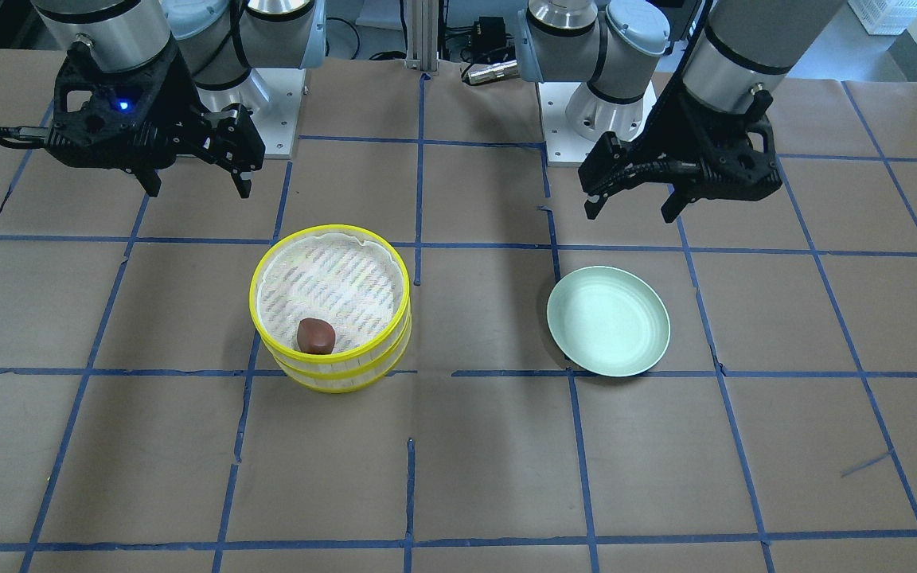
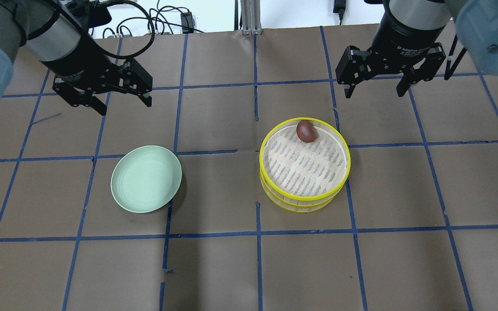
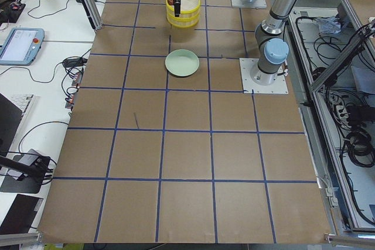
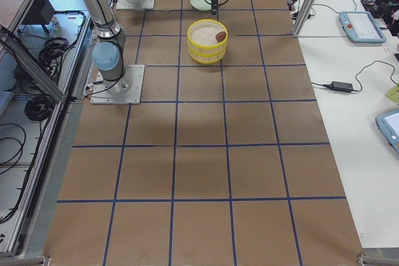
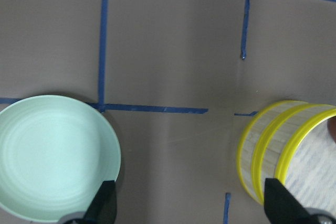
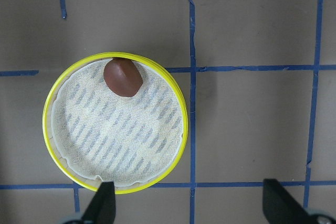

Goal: Place buns in different layers of steamer

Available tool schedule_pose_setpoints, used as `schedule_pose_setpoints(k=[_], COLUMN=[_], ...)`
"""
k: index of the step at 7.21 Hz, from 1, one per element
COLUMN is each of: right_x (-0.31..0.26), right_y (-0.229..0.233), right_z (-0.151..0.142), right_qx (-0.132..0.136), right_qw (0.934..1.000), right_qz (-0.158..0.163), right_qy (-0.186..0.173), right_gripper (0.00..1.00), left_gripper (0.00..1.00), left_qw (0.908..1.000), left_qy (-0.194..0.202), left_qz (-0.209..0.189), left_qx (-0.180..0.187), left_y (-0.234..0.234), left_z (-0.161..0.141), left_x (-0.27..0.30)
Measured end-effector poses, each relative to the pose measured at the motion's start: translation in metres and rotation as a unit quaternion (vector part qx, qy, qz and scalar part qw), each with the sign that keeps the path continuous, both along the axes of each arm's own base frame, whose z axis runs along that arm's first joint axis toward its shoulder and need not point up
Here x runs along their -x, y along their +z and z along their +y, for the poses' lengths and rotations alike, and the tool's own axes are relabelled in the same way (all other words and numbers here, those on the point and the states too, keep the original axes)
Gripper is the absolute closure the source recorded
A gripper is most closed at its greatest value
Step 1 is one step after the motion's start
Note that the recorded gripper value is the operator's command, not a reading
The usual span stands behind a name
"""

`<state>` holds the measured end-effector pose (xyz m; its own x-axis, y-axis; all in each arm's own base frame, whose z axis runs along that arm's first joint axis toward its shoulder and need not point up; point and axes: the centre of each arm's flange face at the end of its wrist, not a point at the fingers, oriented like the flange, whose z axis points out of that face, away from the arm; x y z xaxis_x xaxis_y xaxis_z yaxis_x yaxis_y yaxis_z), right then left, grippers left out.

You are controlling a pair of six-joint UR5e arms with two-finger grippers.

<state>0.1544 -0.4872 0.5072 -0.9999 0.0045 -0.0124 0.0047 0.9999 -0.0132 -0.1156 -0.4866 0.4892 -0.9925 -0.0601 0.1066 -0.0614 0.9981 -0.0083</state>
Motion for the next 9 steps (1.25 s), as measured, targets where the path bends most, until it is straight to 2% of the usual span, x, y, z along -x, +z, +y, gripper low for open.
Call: schedule_pose_setpoints(k=[2, 4, 9], right_x=[-0.001, -0.002, -0.002], right_y=[-0.001, -0.001, -0.001], right_z=[0.001, 0.001, 0.001], right_qx=[-0.001, -0.001, 0.0], right_qw=[1.0, 1.0, 1.0], right_qz=[0.0, 0.0, 0.0], right_qy=[0.001, 0.002, 0.002], right_gripper=[0.0, 0.0, 0.0], left_gripper=[0.0, 0.0, 0.0], left_qw=[0.9994, 0.9988, 0.9984], left_qy=[-0.012, -0.02, -0.023], left_qz=[-0.025, -0.027, -0.03], left_qx=[-0.021, -0.036, -0.041], left_y=[0.007, 0.002, 0.0], left_z=[0.014, 0.025, 0.031], left_x=[-0.007, -0.002, -0.001])
